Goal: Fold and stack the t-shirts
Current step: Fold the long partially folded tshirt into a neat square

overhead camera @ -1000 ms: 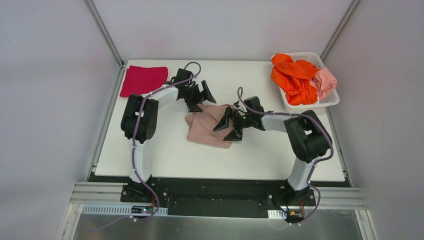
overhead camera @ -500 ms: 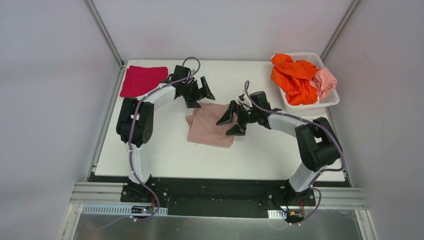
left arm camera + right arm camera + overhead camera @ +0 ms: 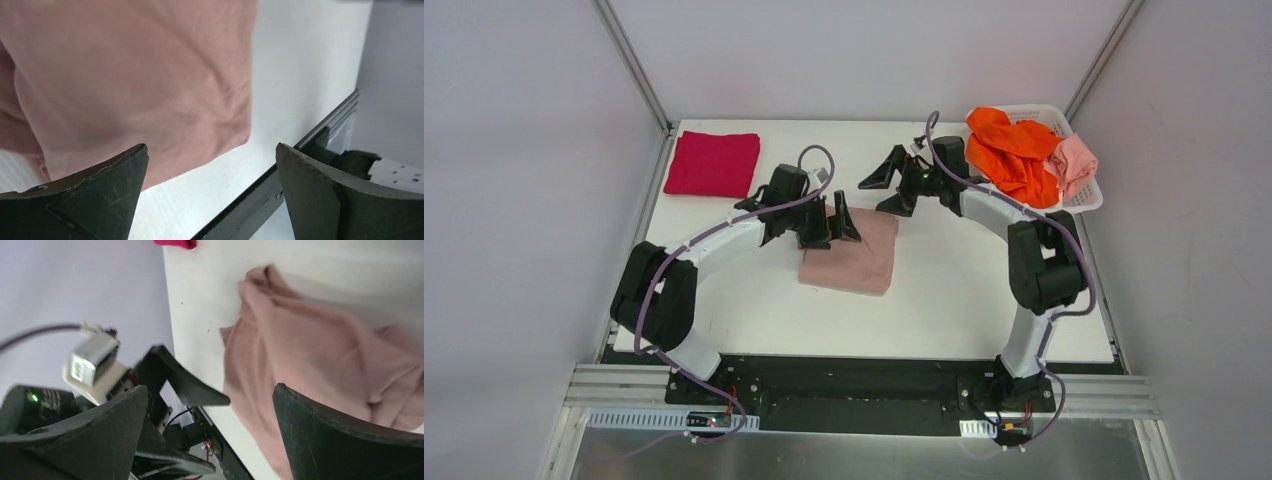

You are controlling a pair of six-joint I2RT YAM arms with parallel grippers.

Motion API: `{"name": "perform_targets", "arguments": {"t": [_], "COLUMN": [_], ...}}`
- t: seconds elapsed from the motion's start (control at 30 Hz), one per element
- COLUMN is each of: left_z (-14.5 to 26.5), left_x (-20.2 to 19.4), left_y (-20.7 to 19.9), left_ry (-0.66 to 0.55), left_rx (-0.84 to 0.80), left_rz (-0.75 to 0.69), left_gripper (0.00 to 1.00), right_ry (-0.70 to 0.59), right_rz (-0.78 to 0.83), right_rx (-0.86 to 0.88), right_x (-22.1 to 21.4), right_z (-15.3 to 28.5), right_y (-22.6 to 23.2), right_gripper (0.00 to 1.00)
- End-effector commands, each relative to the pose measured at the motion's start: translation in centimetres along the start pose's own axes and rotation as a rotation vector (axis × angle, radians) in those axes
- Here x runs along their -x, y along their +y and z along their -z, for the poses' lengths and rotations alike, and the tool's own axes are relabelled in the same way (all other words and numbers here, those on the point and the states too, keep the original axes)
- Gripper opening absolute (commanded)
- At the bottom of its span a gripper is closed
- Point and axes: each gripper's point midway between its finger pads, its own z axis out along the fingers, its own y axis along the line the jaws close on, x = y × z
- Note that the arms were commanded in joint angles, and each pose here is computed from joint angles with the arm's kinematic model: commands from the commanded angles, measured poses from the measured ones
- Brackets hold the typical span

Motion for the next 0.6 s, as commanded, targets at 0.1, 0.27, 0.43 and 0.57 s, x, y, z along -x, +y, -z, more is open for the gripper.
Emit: {"name": "perform_targets", "arguments": {"t": [0.1, 0.27, 0.43, 0.57], "left_z": [-1.6, -2.1, -1.5, -0.7], "left_x": [-6.2, -8.7, -10.3, -10.2], "left_y": [4.6, 5.9, 6.8, 6.4], "left_ry": [0.114, 0.159, 0.166, 0.141], "left_rx": [0.055, 0.044, 0.063, 0.057], "left_rz": [0.075, 0.13, 0.154, 0.15], "left_gripper": [0.99, 0.99, 0.99, 0.99], "right_ry": [-0.029, -0.033, -0.028, -0.024], "right_rz": [-0.064, -0.087, -0.106, -0.096], "right_rx": [-0.132, -0.219, -0.273, -0.265], "right_x": [4.4, 4.5, 4.3, 4.5], "right_z": [-3.5, -4.7, -5.0, -5.1], "right_y": [-6.4, -10.5, -12.7, -12.4], "right_gripper": [0.99, 0.99, 1.0, 1.0]}}
